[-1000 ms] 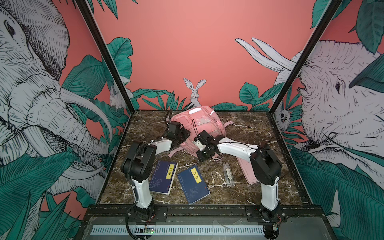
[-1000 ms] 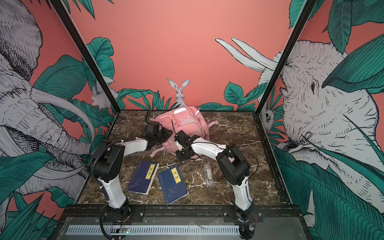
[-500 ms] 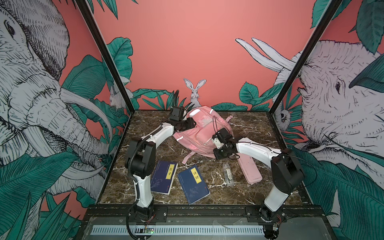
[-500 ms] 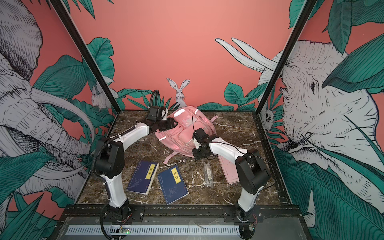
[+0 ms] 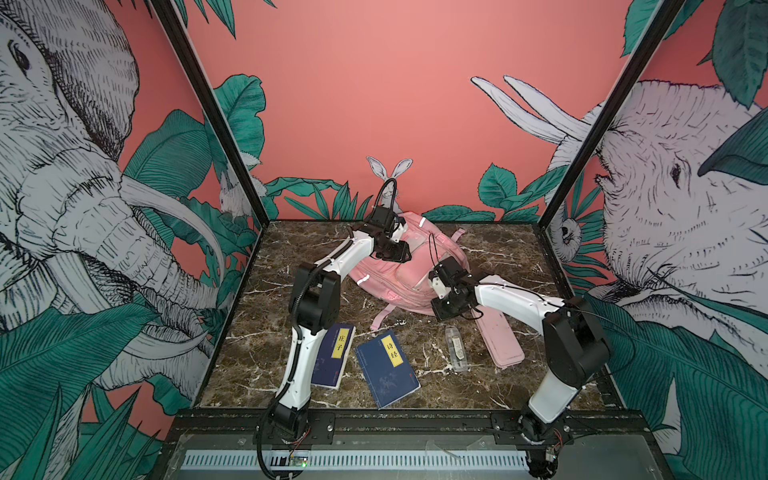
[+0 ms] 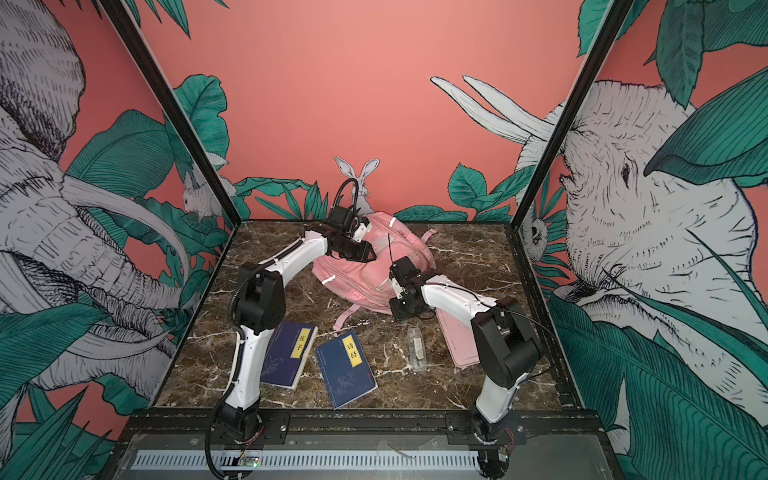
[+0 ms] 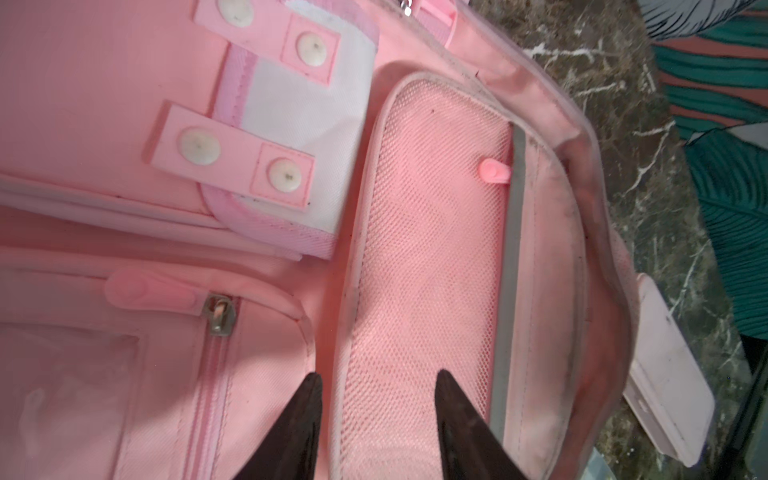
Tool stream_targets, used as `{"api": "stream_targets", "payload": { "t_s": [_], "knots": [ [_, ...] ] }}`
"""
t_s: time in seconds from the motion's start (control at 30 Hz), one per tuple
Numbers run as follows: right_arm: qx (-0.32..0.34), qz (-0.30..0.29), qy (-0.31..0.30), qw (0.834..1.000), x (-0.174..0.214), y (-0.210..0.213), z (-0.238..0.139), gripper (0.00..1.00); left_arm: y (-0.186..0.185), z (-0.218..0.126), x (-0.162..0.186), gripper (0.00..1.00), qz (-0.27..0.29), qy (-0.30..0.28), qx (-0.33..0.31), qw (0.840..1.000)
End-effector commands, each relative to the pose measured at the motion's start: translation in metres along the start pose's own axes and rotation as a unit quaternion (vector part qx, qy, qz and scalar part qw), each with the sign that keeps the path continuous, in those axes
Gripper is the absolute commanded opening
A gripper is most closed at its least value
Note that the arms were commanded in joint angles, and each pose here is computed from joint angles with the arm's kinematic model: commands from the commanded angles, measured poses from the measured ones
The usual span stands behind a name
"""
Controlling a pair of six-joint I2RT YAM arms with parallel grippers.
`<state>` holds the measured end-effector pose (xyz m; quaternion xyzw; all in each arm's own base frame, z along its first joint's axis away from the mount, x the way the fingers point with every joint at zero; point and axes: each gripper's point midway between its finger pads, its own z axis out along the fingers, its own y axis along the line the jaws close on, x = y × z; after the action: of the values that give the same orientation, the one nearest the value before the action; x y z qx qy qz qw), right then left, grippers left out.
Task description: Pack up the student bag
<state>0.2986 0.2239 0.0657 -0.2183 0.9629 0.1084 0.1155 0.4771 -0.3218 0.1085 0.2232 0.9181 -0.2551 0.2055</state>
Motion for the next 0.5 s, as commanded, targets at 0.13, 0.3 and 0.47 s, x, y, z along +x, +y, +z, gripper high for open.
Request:
{"api": "stream_targets", "payload": {
  "t_s": [0.13,0.3,0.47],
  "knots": [
    [-0.021,-0.002,-0.017,1.0,-0.003,0.009,-0.008,0.0,0.002,0.008,0.008,0.46,0.035,0.029,-0.012,0.999],
    [-0.023,-0.005,-0.015,1.0,-0.003,0.011,-0.007,0.0,-0.007,0.022,0.014,0.44,0.032,0.043,0.015,0.998],
    [-0.024,-0.011,-0.013,1.0,-0.004,0.013,-0.007,0.0,-0.011,0.025,0.015,0.39,0.029,0.04,0.028,0.998]
  ]
}}
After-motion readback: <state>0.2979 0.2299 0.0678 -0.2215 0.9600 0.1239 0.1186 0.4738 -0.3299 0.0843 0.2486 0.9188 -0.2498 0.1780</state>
